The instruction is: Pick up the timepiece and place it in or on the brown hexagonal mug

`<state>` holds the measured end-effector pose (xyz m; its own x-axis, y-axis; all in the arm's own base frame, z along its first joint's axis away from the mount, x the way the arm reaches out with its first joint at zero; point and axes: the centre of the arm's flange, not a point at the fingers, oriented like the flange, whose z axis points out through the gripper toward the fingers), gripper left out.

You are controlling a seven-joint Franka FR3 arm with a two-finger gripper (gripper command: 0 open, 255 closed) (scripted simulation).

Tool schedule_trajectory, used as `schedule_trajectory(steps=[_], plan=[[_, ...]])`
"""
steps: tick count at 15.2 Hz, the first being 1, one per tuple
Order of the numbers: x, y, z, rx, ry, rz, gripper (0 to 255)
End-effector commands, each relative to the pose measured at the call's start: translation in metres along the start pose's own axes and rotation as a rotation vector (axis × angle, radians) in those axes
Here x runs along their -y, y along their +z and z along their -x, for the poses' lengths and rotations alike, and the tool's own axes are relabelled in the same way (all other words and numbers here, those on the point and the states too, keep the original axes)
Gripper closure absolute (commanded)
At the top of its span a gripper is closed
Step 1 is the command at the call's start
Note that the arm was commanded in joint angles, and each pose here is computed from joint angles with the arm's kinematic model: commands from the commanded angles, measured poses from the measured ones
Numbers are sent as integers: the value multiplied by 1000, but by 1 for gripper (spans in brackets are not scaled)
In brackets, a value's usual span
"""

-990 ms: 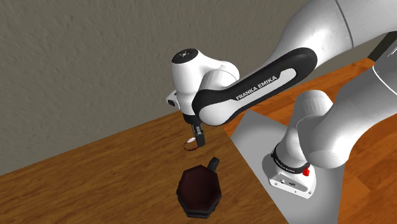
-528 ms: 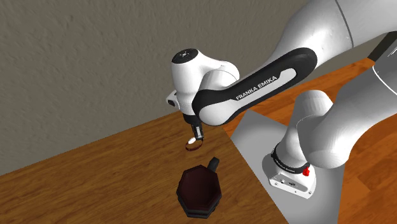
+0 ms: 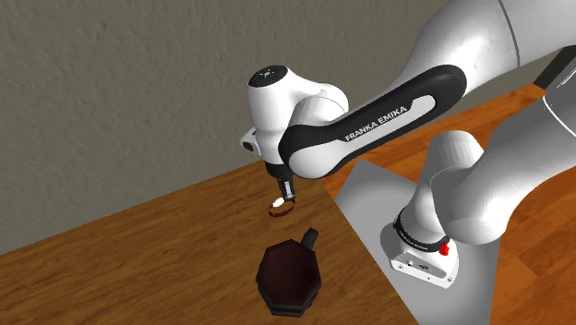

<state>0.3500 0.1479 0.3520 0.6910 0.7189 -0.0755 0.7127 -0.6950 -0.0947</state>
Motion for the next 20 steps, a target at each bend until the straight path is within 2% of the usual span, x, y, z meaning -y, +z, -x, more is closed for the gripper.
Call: schedule_trajectory(steps=[1,20], plan=[[1,-11,1,0,0,0,255],[10,-110,9,0,0,0,255]])
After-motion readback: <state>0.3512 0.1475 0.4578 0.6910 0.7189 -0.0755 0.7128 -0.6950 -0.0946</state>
